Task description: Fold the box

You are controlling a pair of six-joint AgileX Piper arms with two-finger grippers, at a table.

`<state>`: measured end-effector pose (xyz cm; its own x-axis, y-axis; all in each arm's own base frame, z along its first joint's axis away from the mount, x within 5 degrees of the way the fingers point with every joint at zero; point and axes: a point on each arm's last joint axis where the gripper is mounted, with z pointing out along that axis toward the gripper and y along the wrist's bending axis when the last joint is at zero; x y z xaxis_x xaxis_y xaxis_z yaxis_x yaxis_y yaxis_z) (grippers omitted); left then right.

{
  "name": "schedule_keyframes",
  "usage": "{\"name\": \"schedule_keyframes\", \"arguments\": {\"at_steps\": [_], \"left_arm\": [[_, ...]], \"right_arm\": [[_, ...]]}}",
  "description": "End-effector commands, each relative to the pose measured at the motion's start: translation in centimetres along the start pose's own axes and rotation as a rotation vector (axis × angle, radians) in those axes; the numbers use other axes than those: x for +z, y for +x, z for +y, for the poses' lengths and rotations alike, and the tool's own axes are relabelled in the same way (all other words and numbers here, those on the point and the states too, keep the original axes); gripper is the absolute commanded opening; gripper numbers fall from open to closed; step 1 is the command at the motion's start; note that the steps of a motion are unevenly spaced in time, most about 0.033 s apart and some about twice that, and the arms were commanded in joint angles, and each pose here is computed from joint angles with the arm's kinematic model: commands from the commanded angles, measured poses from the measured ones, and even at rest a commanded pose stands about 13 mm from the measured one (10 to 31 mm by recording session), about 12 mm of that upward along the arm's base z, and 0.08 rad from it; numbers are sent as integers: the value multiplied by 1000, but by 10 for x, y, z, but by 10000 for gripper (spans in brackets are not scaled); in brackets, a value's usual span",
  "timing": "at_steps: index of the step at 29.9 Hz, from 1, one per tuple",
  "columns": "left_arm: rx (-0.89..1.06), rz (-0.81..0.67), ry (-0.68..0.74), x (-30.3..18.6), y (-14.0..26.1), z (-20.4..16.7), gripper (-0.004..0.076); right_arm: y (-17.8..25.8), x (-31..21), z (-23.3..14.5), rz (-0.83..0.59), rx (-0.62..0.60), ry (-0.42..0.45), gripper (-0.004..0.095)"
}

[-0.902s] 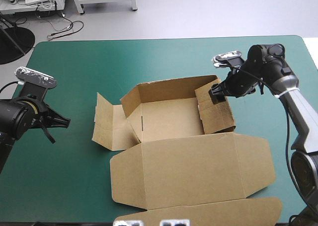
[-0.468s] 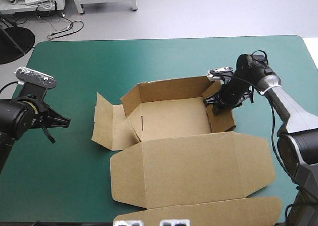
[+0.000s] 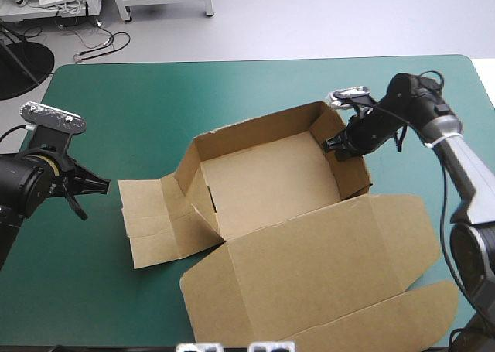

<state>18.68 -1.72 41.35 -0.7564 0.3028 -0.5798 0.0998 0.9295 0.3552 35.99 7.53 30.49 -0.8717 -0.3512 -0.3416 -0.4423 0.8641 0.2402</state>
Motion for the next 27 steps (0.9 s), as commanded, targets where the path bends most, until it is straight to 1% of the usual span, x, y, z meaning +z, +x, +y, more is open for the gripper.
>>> {"name": "schedule_keyframes", "arguments": {"at_steps": [1,3,6,9,12,16,18,21,25,27], "left_arm": [[-12,-93,-65,-11,-6,10,13],[-11,-96,-116,-11,-7,14,13],[-65,-135,-207,-12,-11,22,13],[-76,-188,-250,-9,-18,25,13],[-40,-212,-279,0,-27,24,12],[-30,-158,-290,23,-34,23,12],[-76,-116,-286,36,-33,30,12],[-163,-87,-210,52,-27,43,15],[-215,-67,12,71,-11,45,15],[-192,-76,139,78,-7,36,15]], "right_arm": [[11,-78,15,-199,-51,-19,-21],[22,-104,14,-265,-59,17,-20],[36,-136,16,-346,-53,62,-21],[48,-160,25,-433,-67,59,-21],[56,-174,36,-479,-94,62,-21],[64,-185,45,-509,-113,81,-21],[66,-189,47,-516,-119,92,-21],[68,-191,46,-519,-115,104,-21],[69,-193,40,-531,-104,109,-21],[65,-194,37,-556,-87,78,-21]]}}
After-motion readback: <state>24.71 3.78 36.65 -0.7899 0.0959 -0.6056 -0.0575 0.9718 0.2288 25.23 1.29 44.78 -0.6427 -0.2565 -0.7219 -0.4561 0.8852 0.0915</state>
